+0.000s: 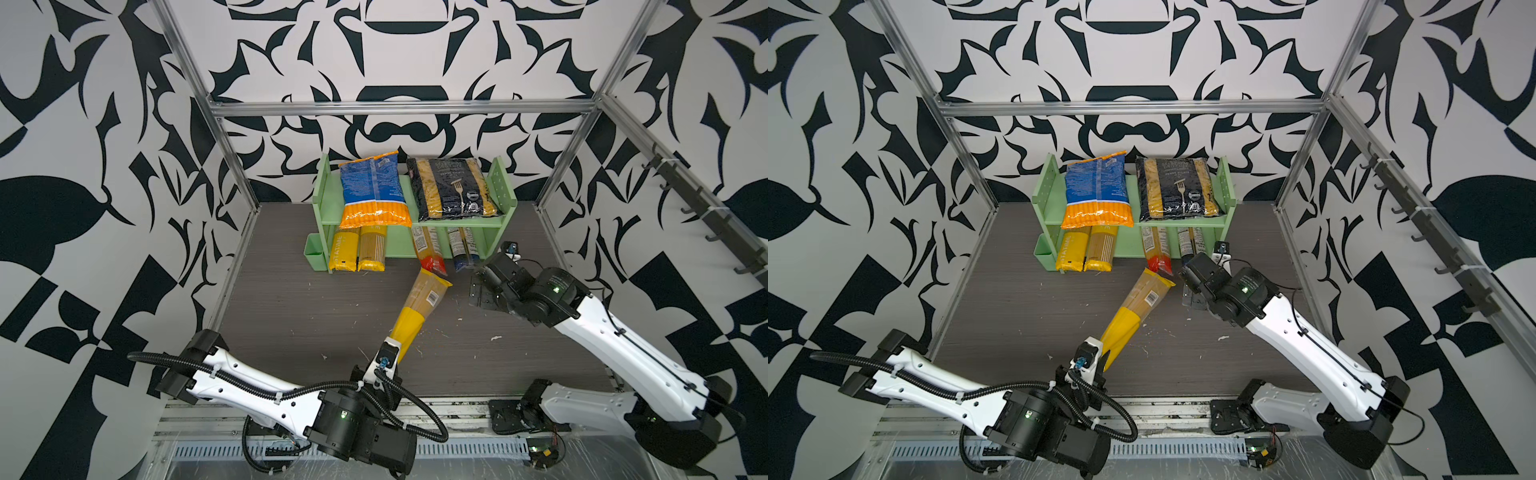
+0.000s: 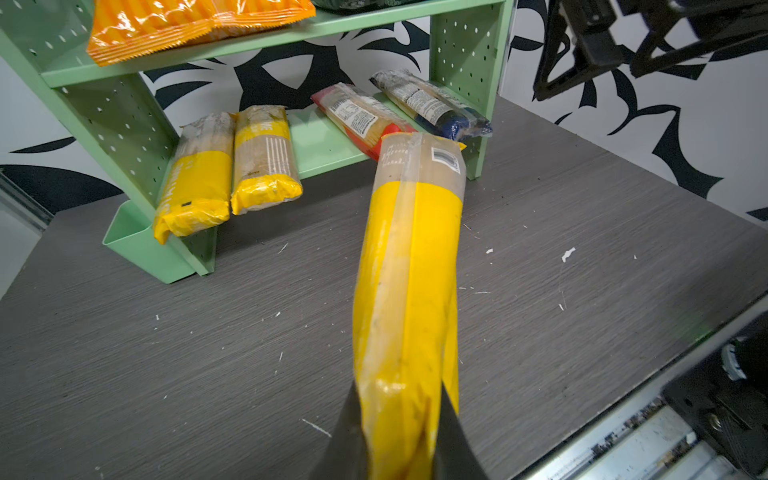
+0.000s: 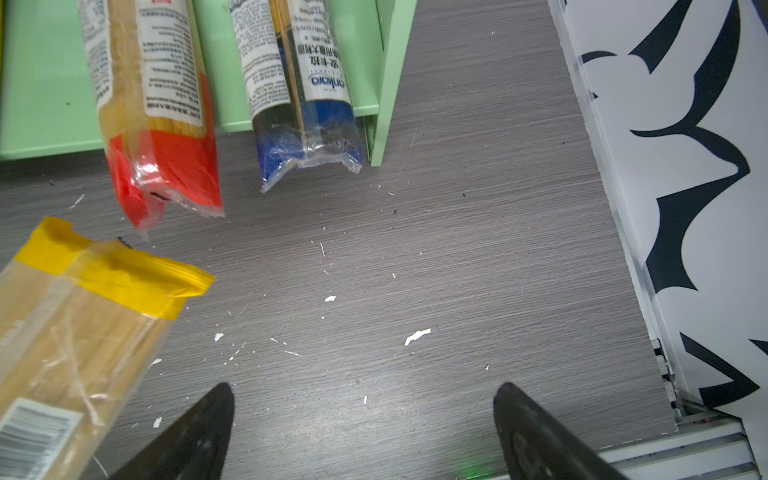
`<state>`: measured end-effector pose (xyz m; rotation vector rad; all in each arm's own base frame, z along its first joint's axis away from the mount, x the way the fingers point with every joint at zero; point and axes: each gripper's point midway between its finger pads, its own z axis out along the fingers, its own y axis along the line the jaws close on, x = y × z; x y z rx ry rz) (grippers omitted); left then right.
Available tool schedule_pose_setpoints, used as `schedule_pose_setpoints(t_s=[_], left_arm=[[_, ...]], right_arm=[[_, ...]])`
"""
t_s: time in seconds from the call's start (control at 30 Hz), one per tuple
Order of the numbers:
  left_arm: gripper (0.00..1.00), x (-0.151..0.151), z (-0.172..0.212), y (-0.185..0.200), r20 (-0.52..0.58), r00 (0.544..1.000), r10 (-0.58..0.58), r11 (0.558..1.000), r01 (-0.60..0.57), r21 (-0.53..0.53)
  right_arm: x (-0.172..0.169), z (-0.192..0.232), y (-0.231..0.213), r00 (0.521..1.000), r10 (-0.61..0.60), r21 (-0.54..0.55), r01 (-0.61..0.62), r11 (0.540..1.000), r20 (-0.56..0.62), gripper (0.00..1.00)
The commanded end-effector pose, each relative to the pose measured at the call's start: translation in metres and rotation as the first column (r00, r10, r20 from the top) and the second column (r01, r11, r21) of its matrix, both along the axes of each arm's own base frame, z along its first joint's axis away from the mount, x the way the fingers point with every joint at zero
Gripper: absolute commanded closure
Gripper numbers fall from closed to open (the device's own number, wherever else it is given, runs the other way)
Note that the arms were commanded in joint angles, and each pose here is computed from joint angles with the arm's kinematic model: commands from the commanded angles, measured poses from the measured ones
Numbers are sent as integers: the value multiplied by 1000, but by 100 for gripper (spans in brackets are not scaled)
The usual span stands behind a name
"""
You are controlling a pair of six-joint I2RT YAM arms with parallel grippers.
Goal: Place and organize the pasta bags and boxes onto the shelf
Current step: 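Carry the pack toward the shelf's lower level with the left gripper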
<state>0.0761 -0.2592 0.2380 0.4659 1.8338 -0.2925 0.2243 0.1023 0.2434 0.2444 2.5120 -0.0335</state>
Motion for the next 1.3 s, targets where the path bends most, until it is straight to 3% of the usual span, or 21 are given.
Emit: schedule_pose_setpoints(t_s=[0.0, 0.43, 0.8, 1.27], left_arm=[[100, 16, 59, 20, 133, 987, 94, 981, -69, -181], [100, 34, 76, 50, 147, 976, 159, 960, -117, -256], [100, 61, 75, 74, 159, 945, 285, 934, -236, -270], [100, 81, 85, 98, 151, 908, 390, 897, -337, -286]], right_arm=[[6, 14, 2, 999, 3, 18, -3, 1000, 35, 0], [15, 15, 4, 999, -8, 30, 7, 1000, 40, 0], [29, 16, 11, 1000, 4, 19, -5, 1000, 30, 0], [66, 13, 6, 1000, -1, 26, 1, 1000, 1, 0]])
